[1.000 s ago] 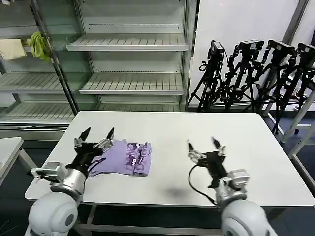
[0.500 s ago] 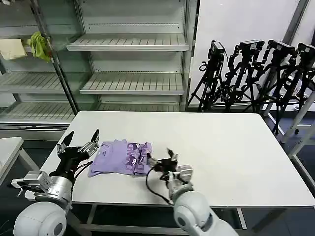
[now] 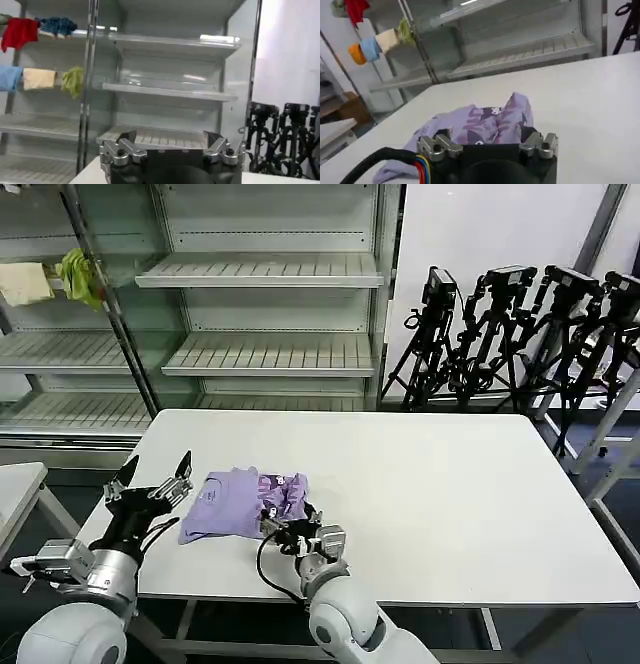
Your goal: Fold and organize the clothes.
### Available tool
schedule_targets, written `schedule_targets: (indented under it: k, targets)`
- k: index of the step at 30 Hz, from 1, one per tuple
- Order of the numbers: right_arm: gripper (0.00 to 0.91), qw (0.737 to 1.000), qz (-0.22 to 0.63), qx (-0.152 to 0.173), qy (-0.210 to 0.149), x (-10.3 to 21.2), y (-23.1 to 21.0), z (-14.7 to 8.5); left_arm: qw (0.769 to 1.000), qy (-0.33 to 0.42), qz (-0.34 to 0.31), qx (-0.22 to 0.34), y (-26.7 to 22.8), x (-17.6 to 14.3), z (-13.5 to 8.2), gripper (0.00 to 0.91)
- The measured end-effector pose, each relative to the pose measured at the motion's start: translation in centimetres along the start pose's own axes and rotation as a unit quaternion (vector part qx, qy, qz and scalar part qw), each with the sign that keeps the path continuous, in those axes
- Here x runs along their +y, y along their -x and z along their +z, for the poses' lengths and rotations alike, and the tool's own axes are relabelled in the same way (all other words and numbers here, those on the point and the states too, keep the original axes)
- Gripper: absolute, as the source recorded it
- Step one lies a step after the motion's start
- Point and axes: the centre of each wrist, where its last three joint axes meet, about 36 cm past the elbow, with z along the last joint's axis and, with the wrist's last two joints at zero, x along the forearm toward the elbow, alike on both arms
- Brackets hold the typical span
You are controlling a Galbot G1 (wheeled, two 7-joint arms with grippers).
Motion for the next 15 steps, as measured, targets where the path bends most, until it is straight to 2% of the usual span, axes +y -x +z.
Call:
schedule_targets:
  k: [15]
  targets:
    - [0.907,1.000,0.009,0.004,0.007,-0.18,0.36,0.72,1.000,0.002,-0.012,-0.005,-0.36,0.52,0.22,0.907]
